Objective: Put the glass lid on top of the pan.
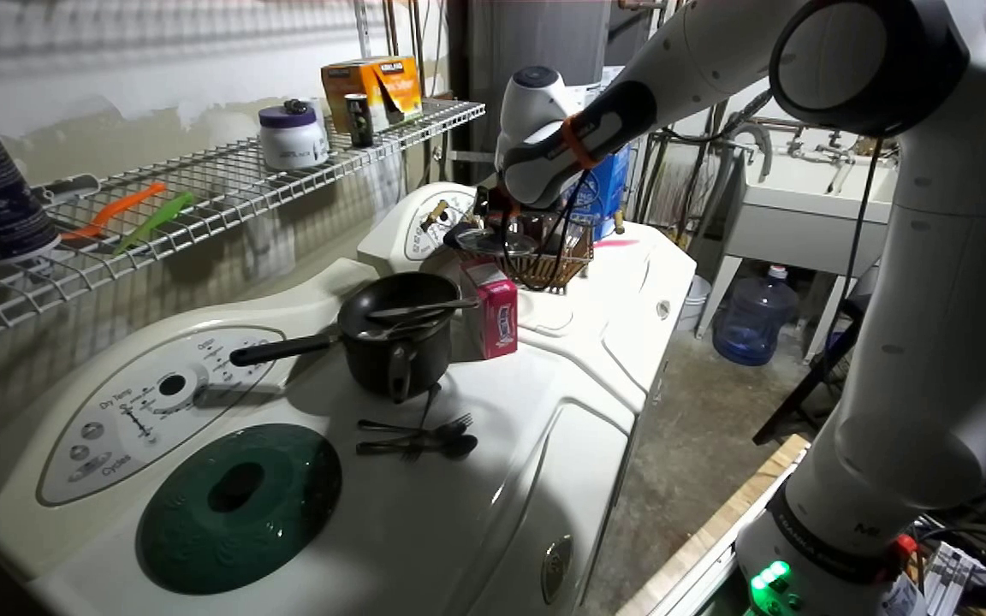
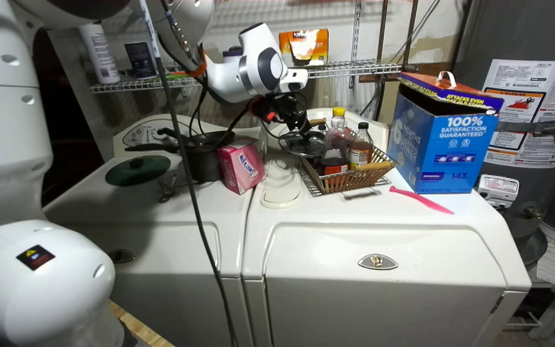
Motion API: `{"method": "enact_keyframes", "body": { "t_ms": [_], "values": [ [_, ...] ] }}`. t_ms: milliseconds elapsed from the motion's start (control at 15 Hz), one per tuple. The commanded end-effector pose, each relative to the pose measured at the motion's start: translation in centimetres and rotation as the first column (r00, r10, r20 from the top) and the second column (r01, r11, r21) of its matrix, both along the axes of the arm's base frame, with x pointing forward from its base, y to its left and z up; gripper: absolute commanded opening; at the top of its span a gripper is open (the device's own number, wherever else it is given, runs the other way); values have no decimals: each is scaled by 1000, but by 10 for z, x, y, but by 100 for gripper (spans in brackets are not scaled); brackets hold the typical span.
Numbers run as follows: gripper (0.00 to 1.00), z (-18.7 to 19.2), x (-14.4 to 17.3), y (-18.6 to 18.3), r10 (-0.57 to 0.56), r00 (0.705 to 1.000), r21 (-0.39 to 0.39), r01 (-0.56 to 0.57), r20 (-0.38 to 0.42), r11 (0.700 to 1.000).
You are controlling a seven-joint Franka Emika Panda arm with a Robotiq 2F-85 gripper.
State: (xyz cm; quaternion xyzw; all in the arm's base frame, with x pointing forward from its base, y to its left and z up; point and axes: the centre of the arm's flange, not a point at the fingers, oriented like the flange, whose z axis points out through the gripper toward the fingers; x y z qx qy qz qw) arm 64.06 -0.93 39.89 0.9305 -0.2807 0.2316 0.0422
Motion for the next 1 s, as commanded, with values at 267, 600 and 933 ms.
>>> {"method": "enact_keyframes", "body": {
  "t_ms": [267,600,933],
  "values": [
    [100,-5,17,13,-65,995,-30,68,72,997],
    [100,-13,25,10,-84,990,-59,91,112,994],
    [74,-19,28,8,-101,989,-74,109,107,991]
  ]
}}
